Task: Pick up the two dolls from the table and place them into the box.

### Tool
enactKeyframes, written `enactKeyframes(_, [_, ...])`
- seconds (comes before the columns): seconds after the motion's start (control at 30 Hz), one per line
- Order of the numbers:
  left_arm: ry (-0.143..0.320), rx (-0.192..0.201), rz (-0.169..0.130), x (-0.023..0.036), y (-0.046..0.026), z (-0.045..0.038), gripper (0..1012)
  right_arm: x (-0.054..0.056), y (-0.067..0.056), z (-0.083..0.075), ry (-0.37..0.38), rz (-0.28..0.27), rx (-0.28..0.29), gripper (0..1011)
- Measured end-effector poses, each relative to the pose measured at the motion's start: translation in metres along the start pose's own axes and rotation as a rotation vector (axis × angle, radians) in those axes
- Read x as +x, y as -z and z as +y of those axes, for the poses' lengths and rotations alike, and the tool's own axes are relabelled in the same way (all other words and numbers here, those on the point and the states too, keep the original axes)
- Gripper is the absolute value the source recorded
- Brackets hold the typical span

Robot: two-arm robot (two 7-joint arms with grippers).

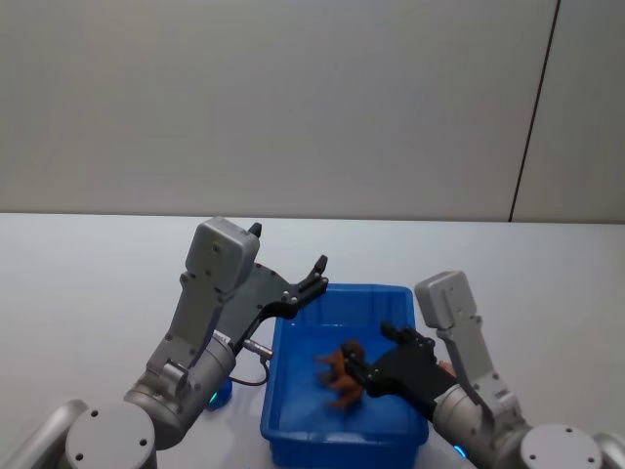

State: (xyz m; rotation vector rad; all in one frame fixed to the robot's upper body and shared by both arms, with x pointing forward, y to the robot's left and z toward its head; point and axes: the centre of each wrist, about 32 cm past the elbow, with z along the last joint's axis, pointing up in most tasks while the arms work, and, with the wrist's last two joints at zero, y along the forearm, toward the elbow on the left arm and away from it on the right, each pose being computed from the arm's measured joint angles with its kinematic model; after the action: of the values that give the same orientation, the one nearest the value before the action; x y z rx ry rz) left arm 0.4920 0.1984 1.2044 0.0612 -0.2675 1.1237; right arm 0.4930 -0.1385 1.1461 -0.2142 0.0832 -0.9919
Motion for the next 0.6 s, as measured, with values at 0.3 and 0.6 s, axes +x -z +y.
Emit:
enactKeyframes(0.3, [0.0,0.0,0.0,0.0,0.0,0.0,1001,-0.0026,-0.0004,0.0068,0.016,0.003,-0.017,886])
enactKeyframes(0.6, [0.0,0.0,0.0,0.0,0.0,0.0,1001,-0.0014,-0.0006,0.002,0.096,0.01,-0.023,1001])
